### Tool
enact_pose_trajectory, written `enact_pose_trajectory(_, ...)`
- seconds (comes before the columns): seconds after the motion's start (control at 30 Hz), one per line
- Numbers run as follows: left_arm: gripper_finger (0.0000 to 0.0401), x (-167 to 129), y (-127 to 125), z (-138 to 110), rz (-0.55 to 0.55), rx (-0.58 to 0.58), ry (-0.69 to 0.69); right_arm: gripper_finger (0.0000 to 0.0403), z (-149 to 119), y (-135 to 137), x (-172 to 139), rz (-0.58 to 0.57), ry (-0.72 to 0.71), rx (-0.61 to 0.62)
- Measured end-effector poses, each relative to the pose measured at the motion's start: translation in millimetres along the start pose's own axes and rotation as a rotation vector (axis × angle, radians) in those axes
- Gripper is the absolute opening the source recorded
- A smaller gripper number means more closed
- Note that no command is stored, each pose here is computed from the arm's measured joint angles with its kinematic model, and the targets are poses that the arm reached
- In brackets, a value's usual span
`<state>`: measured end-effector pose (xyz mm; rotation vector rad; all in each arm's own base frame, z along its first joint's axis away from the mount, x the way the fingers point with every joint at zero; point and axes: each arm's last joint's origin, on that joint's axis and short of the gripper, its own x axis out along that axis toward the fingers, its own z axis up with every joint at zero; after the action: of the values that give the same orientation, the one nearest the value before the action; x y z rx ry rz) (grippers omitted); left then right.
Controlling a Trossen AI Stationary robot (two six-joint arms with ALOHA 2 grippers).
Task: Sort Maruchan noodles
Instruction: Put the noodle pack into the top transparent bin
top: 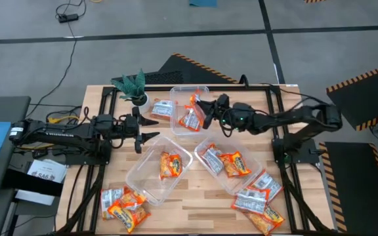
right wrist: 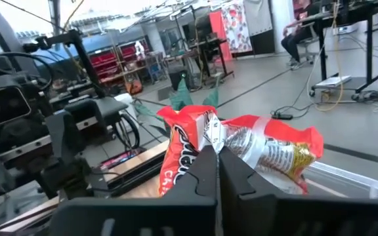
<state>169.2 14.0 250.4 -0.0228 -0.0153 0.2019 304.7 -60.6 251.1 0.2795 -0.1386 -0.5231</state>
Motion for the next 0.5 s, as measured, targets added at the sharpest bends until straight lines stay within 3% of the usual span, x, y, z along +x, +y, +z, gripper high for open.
enact_pose_trajectory(0.2,0.0203,0.0,0.0,-0.7,0.0,0.004,0.007,0.0057,-5.0,-1.5,4.7,0.053,0.002,0.03)
enact_pose_trajectory(0.5,0.0203,0.0,0.0,-0.7,0.0,0.002,0.007,0.0226,-5.5,0.9,4.2,0.126,0.027,0.043)
